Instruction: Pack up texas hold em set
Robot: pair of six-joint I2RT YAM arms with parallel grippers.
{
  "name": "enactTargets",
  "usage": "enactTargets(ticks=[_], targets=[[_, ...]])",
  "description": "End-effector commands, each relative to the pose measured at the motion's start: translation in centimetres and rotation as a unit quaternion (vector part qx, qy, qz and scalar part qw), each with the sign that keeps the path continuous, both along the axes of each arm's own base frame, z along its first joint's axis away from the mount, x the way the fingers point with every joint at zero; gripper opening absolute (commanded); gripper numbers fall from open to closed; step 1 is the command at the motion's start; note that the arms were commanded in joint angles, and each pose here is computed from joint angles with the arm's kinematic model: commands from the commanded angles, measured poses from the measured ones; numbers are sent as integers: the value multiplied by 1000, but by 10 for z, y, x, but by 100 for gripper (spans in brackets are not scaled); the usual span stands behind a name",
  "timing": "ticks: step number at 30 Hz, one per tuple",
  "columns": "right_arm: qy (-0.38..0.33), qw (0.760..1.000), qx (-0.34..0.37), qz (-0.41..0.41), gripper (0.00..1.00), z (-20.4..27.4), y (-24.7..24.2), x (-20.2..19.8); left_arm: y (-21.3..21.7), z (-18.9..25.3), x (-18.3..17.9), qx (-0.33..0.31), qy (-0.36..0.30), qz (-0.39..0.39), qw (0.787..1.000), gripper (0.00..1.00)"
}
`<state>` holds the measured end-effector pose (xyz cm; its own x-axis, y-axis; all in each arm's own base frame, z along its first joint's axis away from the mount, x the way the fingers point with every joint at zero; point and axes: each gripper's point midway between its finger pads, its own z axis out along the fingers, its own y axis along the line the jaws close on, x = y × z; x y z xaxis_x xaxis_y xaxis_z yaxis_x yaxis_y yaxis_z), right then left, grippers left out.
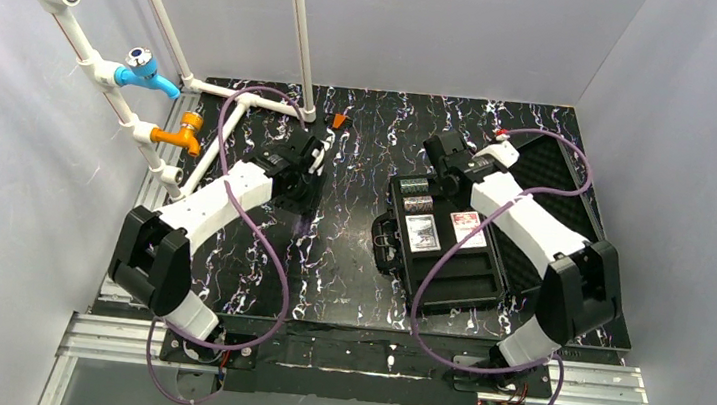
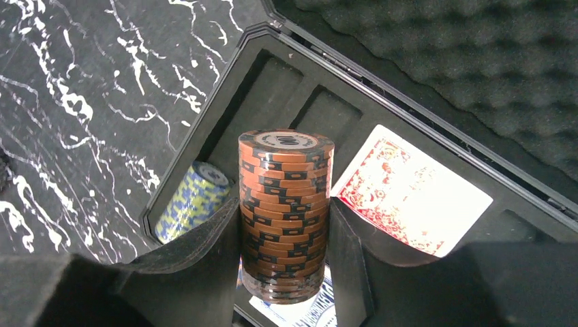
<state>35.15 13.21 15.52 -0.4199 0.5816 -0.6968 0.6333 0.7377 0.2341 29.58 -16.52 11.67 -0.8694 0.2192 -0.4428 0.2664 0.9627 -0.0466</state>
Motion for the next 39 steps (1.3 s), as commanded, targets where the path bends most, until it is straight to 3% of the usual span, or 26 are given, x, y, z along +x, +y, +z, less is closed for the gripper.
enactTargets(ticks=[1,11,39], targets=[[-30,995,63,-69,1,17,2,23,-4,26,6,-26,-63,-20,997,0],[20,989,113,-97,1,-23,13,55,13,36,10,5,-98,-6,995,0],[3,976,173,-134,1,-50,19,95,15,35,11,16,-99,-13,995,0]])
